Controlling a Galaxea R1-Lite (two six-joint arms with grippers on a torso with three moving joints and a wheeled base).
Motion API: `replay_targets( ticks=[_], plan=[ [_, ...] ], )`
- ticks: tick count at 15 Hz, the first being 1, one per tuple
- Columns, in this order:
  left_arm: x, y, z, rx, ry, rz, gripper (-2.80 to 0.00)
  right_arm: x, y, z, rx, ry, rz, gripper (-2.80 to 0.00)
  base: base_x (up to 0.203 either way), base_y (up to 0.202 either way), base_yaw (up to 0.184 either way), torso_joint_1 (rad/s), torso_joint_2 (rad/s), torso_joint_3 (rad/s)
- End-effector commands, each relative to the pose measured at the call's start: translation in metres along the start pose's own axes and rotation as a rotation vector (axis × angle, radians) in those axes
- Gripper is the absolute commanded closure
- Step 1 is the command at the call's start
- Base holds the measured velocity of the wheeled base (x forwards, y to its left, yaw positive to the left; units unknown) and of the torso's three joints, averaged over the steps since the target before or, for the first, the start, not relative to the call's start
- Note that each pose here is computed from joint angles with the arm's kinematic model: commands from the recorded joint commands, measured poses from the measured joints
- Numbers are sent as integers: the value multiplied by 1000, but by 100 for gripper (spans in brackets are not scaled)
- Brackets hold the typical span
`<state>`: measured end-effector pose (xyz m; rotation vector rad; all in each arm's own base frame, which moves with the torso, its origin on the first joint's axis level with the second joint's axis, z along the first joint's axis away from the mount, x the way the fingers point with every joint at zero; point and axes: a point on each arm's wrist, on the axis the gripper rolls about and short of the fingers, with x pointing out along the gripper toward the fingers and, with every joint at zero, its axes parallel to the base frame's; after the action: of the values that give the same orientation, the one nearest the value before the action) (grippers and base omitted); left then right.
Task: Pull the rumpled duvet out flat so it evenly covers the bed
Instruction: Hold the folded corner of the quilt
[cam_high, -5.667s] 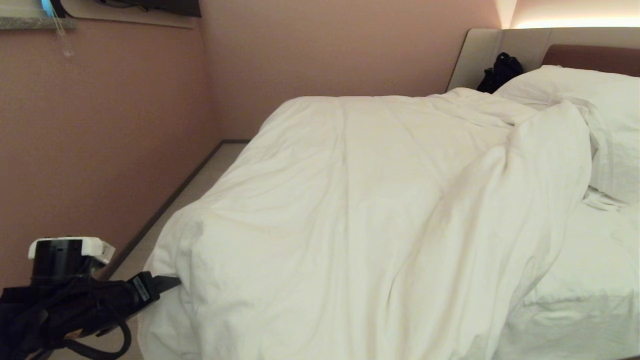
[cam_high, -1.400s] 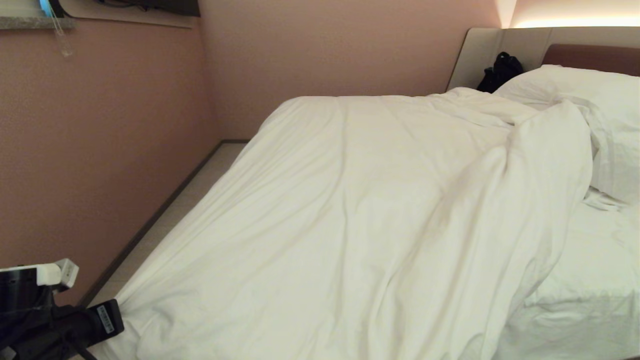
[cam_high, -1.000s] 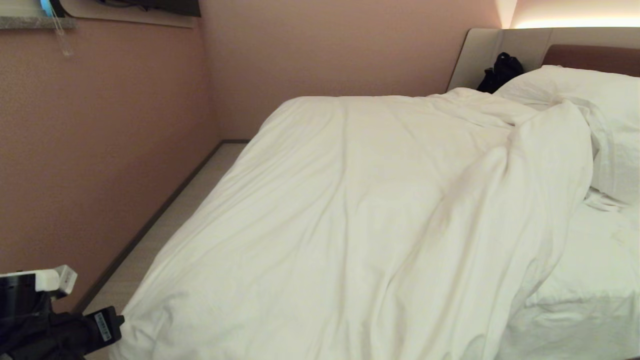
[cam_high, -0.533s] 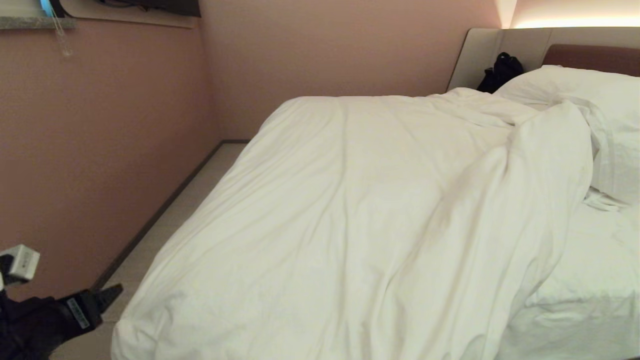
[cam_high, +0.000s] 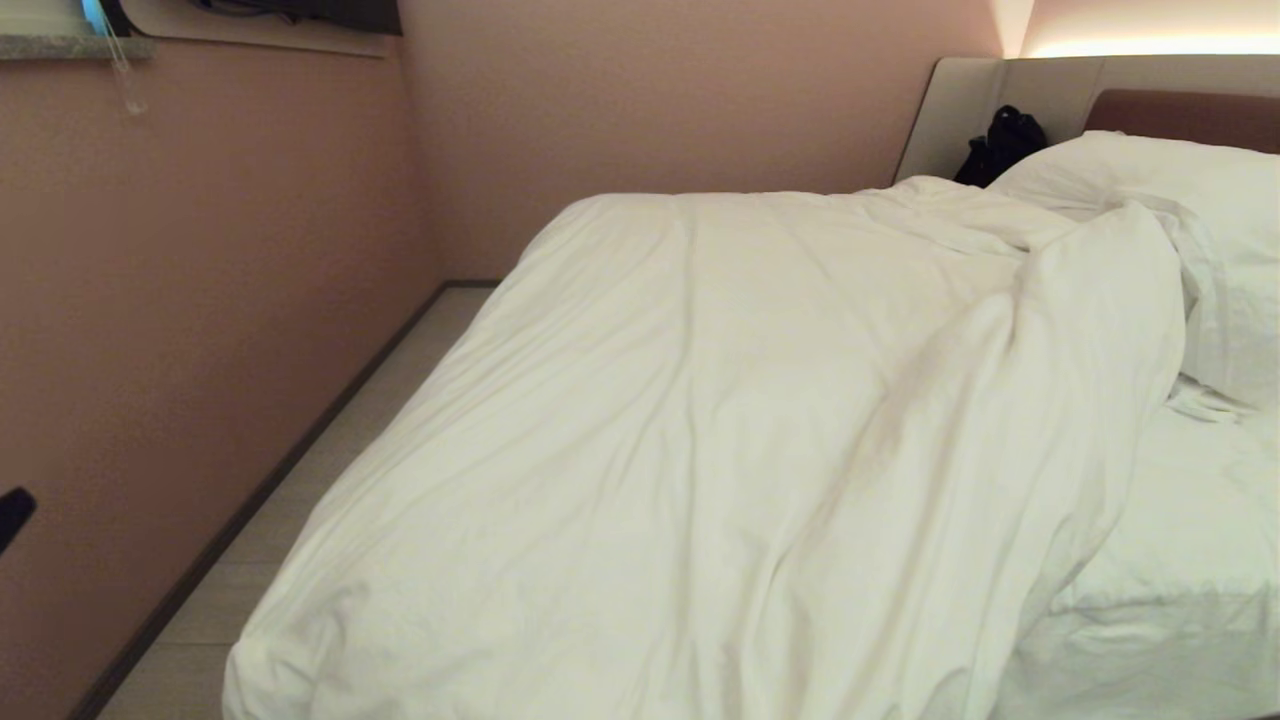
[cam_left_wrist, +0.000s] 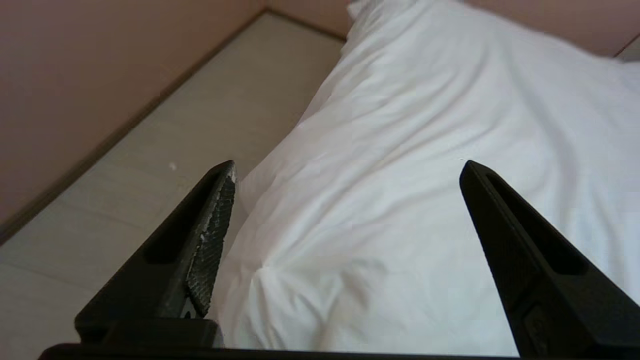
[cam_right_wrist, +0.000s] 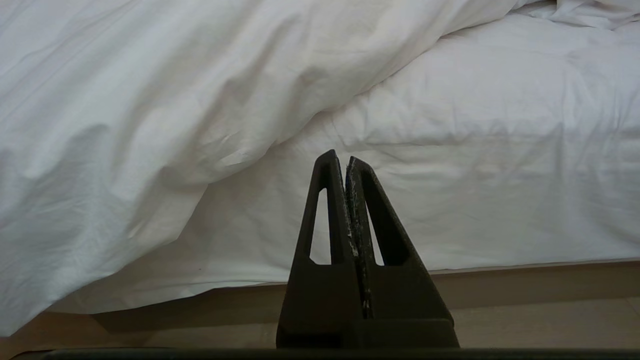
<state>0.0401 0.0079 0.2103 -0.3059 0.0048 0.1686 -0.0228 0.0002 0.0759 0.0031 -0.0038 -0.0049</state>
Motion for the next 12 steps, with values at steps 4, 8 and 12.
replay_targets(
  ticks=[4, 8, 12],
  plan=[
    [-54, -6, 7, 6, -149, -64, -280, 0, 0, 0, 0, -1, 0, 0, 0, 0, 0, 0, 0, 0],
    [-82, -7, 5, 12, -152, -71, 0, 0, 0, 0, 0, -1, 0, 0, 0, 0, 0, 0, 0, 0],
    [-87, -10, 12, 35, -170, -69, 0, 0, 0, 0, 0, -1, 0, 0, 0, 0, 0, 0, 0, 0]
  ],
)
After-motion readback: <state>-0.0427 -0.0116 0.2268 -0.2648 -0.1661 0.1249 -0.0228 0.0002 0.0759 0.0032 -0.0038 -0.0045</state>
